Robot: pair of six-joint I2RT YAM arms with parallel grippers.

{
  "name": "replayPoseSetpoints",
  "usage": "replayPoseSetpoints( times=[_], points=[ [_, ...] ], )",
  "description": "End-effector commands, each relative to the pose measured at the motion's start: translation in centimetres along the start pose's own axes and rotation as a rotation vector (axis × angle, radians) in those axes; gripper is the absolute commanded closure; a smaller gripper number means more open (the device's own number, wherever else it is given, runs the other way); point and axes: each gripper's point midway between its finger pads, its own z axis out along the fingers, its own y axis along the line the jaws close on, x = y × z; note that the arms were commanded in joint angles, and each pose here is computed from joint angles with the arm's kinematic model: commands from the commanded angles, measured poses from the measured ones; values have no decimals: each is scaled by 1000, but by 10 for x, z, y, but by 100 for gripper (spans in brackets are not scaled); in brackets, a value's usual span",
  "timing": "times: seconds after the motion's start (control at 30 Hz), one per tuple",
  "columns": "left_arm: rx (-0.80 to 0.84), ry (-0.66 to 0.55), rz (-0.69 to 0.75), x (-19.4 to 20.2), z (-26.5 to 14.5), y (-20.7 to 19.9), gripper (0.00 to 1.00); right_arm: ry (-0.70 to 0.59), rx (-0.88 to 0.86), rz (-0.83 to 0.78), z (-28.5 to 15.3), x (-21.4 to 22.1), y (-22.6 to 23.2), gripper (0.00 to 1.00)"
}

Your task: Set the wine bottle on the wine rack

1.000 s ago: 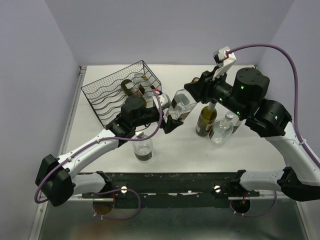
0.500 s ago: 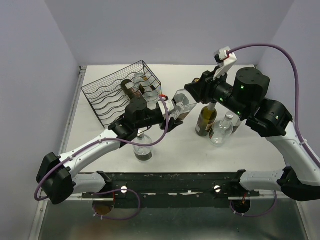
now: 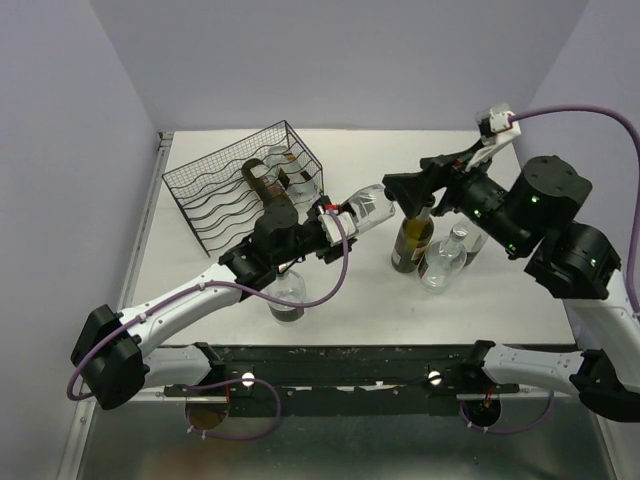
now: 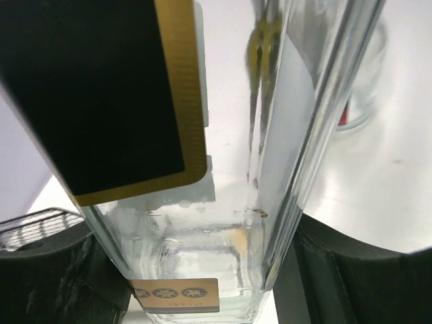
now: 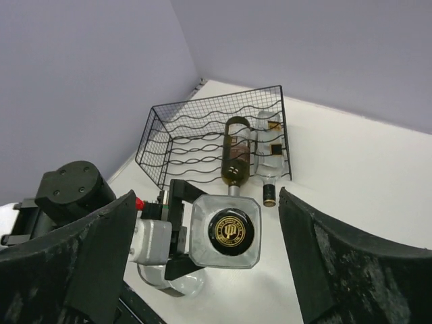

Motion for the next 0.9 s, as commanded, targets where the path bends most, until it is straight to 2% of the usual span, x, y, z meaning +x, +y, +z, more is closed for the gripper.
replayPoseSetpoints(
  times=[0.0, 0.33, 0.53, 0.63, 0.73, 0.87],
  points=[
    [-221, -103, 240, -51, -14, 50, 100, -93, 17, 6, -16, -21, -6, 7],
    [-395, -69, 730, -82, -17, 91, 100, -19, 50, -34, -34, -14, -16, 8],
    [-443, -4, 964, -88, -14, 105, 100, 159, 83, -62, -36, 21, -22, 22],
    [-462, 31, 1038, -91, -13, 111, 100, 259, 79, -69, -39, 53, -25, 27],
    [-463, 55, 1111, -91, -13, 113, 100, 341, 54, -64, -45, 82, -24, 28],
    [-448, 28, 1138, -98, -14, 109, 100, 414, 68, -68, -47, 107, -29, 27]
  ],
)
